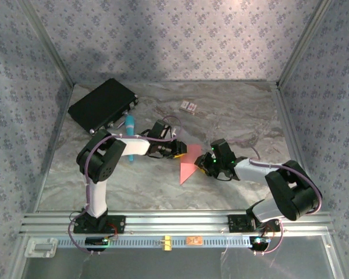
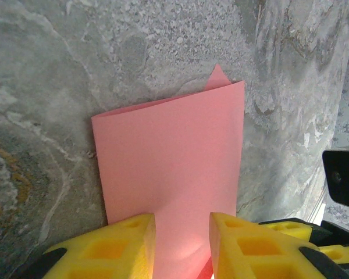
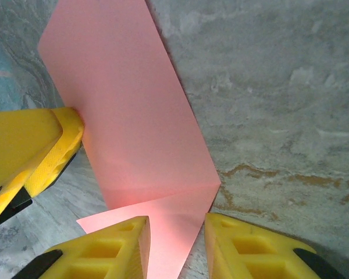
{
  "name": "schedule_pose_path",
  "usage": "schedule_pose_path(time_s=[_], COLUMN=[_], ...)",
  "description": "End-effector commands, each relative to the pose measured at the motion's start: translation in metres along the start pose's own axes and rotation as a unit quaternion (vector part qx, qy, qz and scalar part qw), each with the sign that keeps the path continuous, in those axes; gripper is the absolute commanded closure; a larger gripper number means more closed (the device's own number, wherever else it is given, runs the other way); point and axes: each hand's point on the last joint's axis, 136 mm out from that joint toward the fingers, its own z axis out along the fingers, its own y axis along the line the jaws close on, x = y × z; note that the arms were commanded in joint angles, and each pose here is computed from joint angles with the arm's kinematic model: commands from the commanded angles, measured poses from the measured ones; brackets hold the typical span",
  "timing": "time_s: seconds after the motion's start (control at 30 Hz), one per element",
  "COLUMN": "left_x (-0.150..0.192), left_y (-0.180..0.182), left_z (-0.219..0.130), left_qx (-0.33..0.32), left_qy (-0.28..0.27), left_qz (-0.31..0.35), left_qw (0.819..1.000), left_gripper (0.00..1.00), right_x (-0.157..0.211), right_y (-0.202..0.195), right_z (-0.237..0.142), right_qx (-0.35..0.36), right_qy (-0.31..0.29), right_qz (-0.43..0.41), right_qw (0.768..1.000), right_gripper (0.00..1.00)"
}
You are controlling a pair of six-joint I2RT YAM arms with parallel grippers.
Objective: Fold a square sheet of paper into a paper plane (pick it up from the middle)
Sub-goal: Fold the wing for the fifth time at the center of the table.
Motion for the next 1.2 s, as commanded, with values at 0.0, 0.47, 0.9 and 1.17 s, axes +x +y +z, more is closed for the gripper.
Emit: schedule_pose_path(time_s=[0.0,0.47,0.9,1.17], left_x=[0.017,0.018,0.017,0.017], left_y=[0.042,0.042,0.040,0.040], left_z=[-0.005,-0.004,-0.003,-0.003], left_qx=[-0.070,-0.070,-0.066,-0.066], left_qy=[0.017,0.018,0.018,0.019], left_qz=[-0.044,-0.045,-0.044,-0.043], left_qw=[0.996,0.996,0.997,0.997], left_gripper=[0.69,0.69,0.69,0.69], right_x=[0.003,0.009,-0.001,-0.008], right_y=[-0.005,0.005,0.023,0.037], right_z=[-0.003,0.010,0.012,0.007], right_qx=[0.014,0.003,-0.021,-0.059], right_qy=[-0.003,0.023,0.010,-0.008], right_qz=[0.015,0.036,0.010,-0.010], right_qw=[1.000,0.999,1.000,0.998], right_gripper=[0.69,0.68,0.68,0.67])
